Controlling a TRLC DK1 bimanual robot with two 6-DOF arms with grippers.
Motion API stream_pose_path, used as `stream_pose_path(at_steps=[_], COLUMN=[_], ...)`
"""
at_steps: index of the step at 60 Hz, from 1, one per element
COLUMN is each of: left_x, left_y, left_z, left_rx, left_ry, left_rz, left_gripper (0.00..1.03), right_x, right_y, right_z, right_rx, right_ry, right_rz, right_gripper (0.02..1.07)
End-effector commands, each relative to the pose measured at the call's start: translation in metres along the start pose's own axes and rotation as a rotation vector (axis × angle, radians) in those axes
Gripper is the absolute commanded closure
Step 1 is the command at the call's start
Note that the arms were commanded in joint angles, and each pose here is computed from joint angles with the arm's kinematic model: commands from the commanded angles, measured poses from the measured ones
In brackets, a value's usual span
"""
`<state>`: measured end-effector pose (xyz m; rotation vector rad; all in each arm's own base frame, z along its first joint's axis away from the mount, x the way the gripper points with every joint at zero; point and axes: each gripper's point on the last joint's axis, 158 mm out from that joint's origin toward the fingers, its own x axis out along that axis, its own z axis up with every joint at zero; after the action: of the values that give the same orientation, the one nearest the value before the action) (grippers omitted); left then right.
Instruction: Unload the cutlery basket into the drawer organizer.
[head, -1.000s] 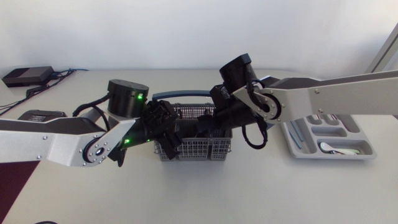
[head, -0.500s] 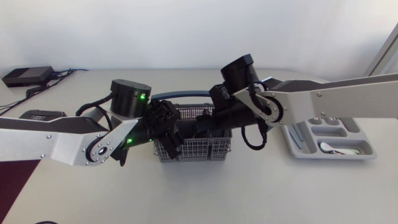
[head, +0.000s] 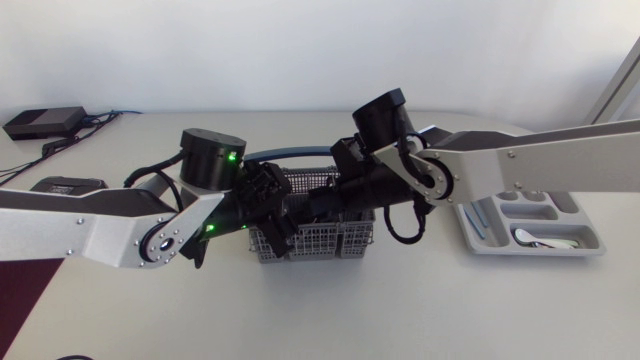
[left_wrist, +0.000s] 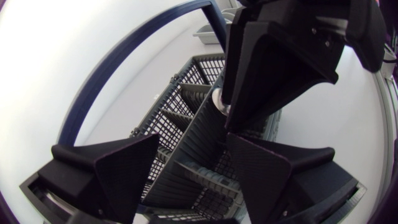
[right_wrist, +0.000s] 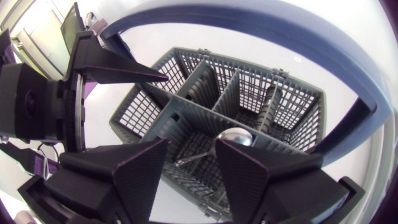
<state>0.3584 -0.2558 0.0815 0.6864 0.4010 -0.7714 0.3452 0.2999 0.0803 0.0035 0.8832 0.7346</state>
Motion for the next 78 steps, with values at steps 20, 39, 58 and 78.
stream_pose_path(at_steps=[20,39,58,78], left_x=[0.008,0.012,0.020,0.021], left_y=[-0.033,-0.039,-0.059,-0.061], left_z=[-0.036,-0.044,-0.044,-0.036], left_rx=[0.011,0.009,0.029,0.013], left_ry=[0.101,0.122,0.134,0.124], left_rz=[-0.089,-0.105,-0.149,-0.151], left_gripper=[0.27,0.27,0.27,0.27], right_x=[0.001,0.000,0.007,0.022], right_y=[-0.013,-0.010,-0.030,-0.045], right_z=[-0.013,-0.021,-0.029,-0.037], right_rx=[-0.057,-0.053,-0.017,0.011], right_ry=[0.020,0.061,0.108,0.145], right_rz=[-0.147,-0.164,-0.275,-0.320], right_gripper=[0.49,0.49,0.49,0.49])
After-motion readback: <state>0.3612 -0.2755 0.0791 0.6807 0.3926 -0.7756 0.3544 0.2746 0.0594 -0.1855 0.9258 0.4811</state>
